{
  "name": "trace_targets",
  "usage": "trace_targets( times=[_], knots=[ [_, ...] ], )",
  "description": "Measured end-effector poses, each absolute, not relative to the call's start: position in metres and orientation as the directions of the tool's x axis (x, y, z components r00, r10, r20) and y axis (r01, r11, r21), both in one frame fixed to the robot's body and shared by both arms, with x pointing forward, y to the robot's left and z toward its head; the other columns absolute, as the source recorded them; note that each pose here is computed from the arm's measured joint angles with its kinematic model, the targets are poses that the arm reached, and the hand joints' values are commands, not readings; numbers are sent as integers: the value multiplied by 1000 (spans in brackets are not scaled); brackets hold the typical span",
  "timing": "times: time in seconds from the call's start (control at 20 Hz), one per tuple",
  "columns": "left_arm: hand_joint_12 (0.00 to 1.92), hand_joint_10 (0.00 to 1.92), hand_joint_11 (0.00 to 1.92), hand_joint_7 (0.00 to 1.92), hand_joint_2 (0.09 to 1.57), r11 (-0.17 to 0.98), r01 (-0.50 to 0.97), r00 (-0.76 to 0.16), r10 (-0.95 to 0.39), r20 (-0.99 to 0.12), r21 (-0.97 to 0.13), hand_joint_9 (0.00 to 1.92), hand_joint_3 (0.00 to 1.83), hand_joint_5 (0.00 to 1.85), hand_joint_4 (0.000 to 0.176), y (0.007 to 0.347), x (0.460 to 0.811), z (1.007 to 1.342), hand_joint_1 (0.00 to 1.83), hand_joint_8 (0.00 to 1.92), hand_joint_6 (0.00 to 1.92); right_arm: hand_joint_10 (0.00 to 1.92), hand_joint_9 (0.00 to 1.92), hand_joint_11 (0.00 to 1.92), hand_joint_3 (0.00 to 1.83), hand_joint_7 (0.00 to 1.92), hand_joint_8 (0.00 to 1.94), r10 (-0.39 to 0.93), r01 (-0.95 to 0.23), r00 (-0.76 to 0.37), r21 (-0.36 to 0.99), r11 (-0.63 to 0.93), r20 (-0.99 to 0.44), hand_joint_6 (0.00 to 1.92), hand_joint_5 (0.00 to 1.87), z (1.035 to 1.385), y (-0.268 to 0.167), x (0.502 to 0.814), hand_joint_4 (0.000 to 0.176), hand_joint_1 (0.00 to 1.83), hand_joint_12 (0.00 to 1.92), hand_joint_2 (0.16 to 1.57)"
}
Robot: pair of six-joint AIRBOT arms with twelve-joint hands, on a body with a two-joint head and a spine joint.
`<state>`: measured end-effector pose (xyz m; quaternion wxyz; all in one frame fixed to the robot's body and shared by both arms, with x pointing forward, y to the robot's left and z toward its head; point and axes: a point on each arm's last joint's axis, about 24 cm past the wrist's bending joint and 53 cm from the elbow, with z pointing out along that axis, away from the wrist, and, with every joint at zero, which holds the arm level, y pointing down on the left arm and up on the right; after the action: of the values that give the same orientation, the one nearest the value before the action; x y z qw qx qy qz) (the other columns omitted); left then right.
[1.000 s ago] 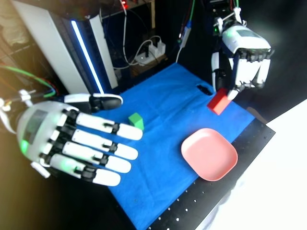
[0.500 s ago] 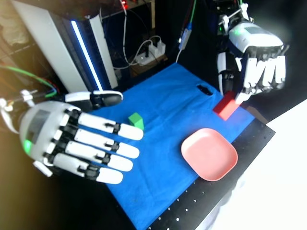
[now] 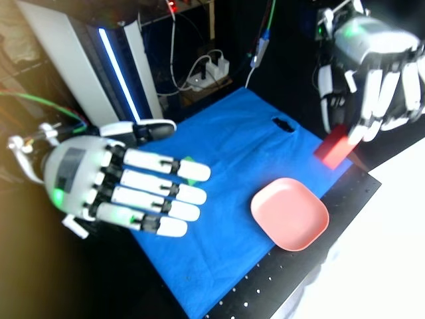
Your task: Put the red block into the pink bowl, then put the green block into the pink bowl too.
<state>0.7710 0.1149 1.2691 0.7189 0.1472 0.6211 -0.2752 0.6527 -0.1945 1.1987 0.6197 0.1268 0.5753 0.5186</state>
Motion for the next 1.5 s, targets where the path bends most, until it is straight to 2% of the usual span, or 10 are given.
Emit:
trace_targets(
  times=[0.25,0.55,0.65,0.7,0.75,0.8,0.85,1.0,1.05,1.5],
  knots=[
    [1921,1349,124,917,1045,811,569,78,-213,-974,-132,523,0,1124,176,119,774,1271,1054,835,750,14,427,36,0,493,4,790,-509,-223,759,406,-571,5,264,1198,-185,650,50,367,758,879],
    [1921,1762,408,872,1045,818,559,80,-212,-974,-133,633,0,1122,176,124,777,1271,1055,1550,752,3,433,9,0,473,0,794,-517,-241,766,382,-558,0,255,1198,-177,649,63,397,809,864],
    [1921,1568,346,821,1045,820,553,73,-226,-971,-149,601,0,1118,176,127,779,1271,1052,1279,756,4,437,19,0,462,0,795,-518,-247,769,376,-555,2,259,1197,-175,649,56,395,814,862],
    [1849,1325,511,912,1035,819,551,69,-237,-969,-161,751,0,1158,36,127,779,1270,1110,970,691,8,450,13,0,468,3,794,-519,-251,769,373,-554,2,259,1196,-174,648,58,389,814,858],
    [1802,1240,560,947,1028,816,550,63,-249,-967,-174,804,0,1179,0,126,779,1269,1133,880,654,10,457,13,0,473,5,794,-519,-252,769,373,-554,3,263,1196,-174,648,56,401,813,856],
    [1804,1257,580,935,1032,813,550,51,-262,-964,-191,806,1,1166,0,127,780,1264,1125,872,677,12,464,10,0,484,8,794,-520,-252,769,372,-554,2,261,1196,-174,648,45,397,812,864],
    [1725,1151,601,958,1036,804,549,27,-291,-956,-230,811,0,1154,42,128,782,1258,1106,778,699,8,458,11,1,479,5,794,-521,-251,769,372,-554,1,258,1197,-174,648,22,381,810,869],
    [1764,1143,418,1092,1021,782,528,-59,-356,-933,-332,786,0,1197,15,132,793,1236,1125,720,628,2,460,24,0,485,1,796,-517,-254,772,369,-550,0,256,1195,-173,648,27,369,781,872],
    [1763,1107,242,1066,1016,779,530,-64,-358,-932,-336,718,0,1200,167,130,793,1233,1077,789,618,0,442,25,4,519,11,795,-516,-255,773,369,-551,6,273,1195,-173,649,61,364,768,884],
    [1872,1330,113,992,1051,736,600,-82,-334,-939,-314,525,3,1106,176,76,786,1219,1045,1123,781,0,399,6,2,465,5,795,-518,-260,774,364,-548,0,234,1192,-169,649,33,273,721,929]
  ],
)
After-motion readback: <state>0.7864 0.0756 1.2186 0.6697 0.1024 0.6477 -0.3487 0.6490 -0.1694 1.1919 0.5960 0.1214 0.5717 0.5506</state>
